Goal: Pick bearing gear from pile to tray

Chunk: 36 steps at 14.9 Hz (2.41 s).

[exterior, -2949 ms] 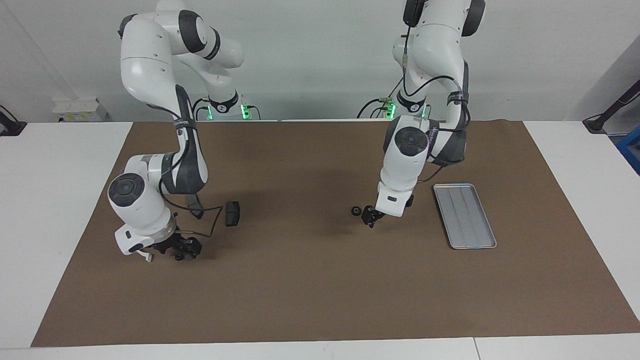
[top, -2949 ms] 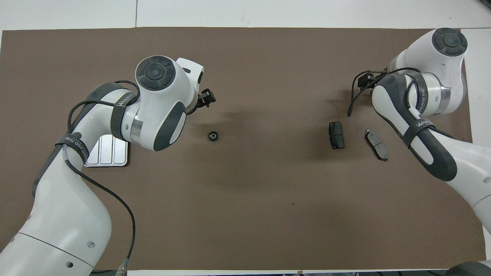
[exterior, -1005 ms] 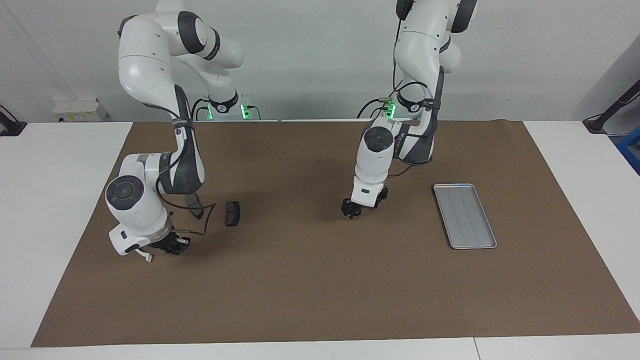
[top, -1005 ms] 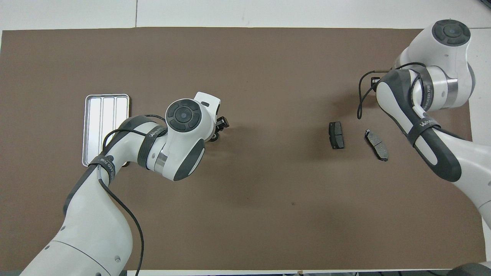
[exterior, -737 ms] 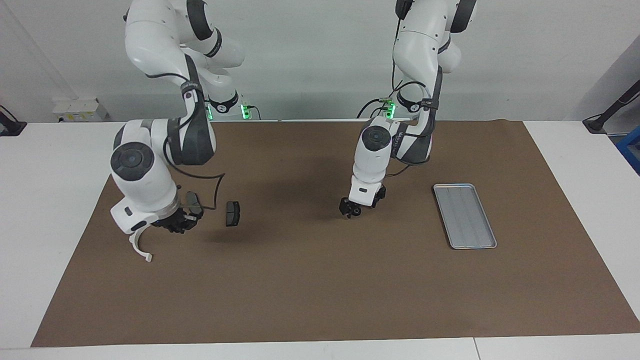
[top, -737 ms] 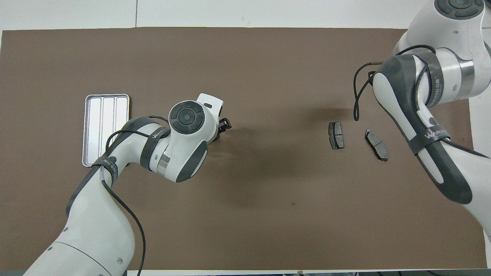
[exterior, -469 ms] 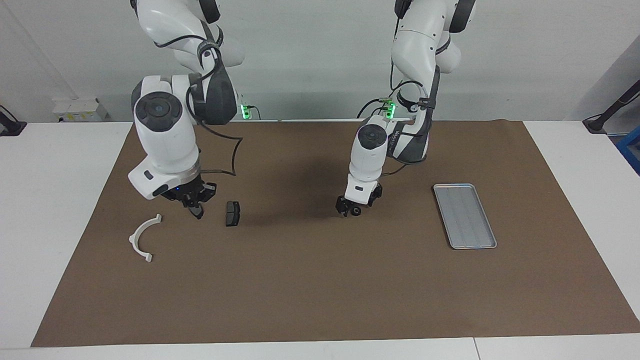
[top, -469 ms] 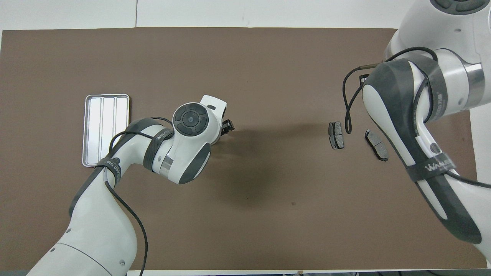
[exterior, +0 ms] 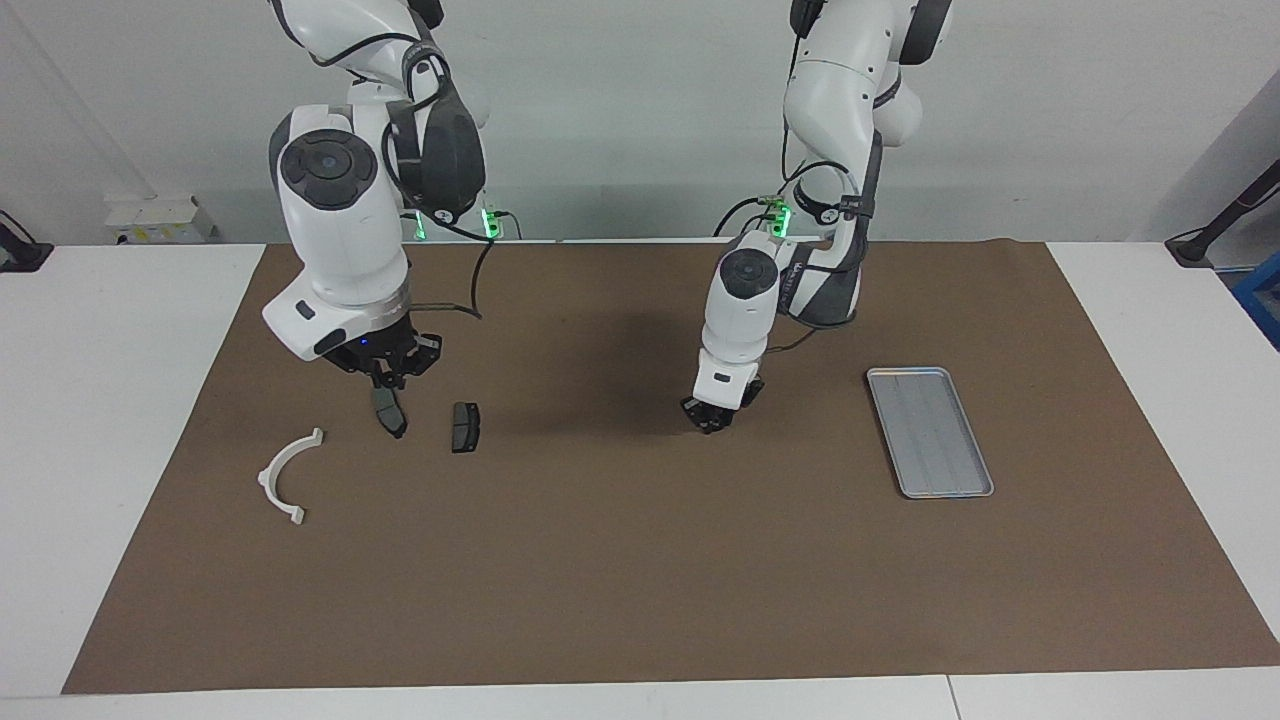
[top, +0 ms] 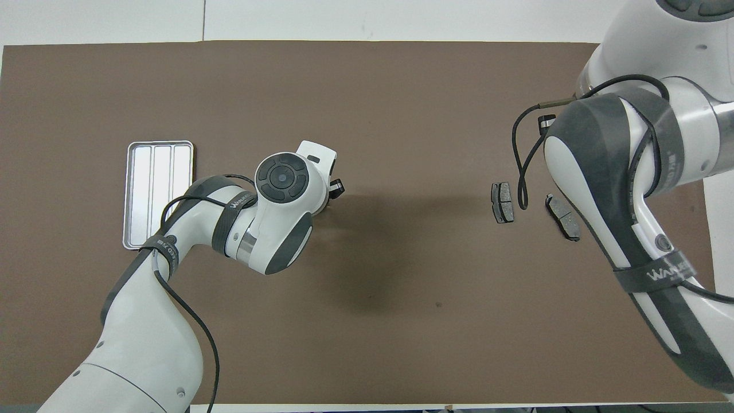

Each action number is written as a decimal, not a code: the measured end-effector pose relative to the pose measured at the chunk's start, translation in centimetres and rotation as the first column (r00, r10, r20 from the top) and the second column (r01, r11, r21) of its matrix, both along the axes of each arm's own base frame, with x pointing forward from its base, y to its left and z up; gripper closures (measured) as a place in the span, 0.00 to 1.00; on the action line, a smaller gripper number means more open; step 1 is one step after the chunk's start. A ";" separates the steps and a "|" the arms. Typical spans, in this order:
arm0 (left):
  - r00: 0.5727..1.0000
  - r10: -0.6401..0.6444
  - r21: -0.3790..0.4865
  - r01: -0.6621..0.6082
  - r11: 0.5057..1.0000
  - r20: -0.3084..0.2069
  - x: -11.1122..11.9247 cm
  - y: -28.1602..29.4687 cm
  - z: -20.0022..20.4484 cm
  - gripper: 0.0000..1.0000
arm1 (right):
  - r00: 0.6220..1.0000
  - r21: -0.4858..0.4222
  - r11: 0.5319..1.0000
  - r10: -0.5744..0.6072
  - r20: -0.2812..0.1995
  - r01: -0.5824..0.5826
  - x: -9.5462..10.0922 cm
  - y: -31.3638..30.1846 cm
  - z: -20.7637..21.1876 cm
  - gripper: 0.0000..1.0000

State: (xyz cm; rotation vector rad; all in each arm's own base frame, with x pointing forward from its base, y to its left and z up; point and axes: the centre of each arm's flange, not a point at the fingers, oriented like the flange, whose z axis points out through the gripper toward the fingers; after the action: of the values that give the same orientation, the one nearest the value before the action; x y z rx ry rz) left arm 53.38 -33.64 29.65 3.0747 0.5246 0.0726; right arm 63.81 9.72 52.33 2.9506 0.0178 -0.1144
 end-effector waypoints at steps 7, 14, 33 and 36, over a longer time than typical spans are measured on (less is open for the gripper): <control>0.995 -0.099 0.049 0.099 0.994 -0.014 7.5 11.8 15.0 0.65 | 1.000 -0.001 1.000 -0.001 -0.004 0.001 -0.1 0.0 0.1 0.76; 0.966 -0.259 0.074 0.260 0.963 -0.013 9.4 36.6 20.8 0.65 | 0.993 0.058 0.991 -0.120 0.015 0.119 -1.5 6.3 0.4 0.76; 0.978 -0.206 0.043 0.207 0.978 -0.015 -1.7 33.6 6.0 0.65 | 0.772 0.202 0.768 -0.631 0.074 0.608 -9.3 38.0 -22.4 0.76; 0.978 -0.206 0.047 0.206 0.977 0.005 -1.4 33.6 4.5 0.65 | 0.768 0.205 0.766 -0.635 0.087 0.610 -8.6 37.3 -22.5 0.76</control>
State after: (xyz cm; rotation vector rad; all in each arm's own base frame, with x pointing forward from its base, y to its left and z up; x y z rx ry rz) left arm 52.03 -0.07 34.18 3.1514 0.2036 0.0967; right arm 55.19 47.05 29.88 2.9785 -1.0369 0.0260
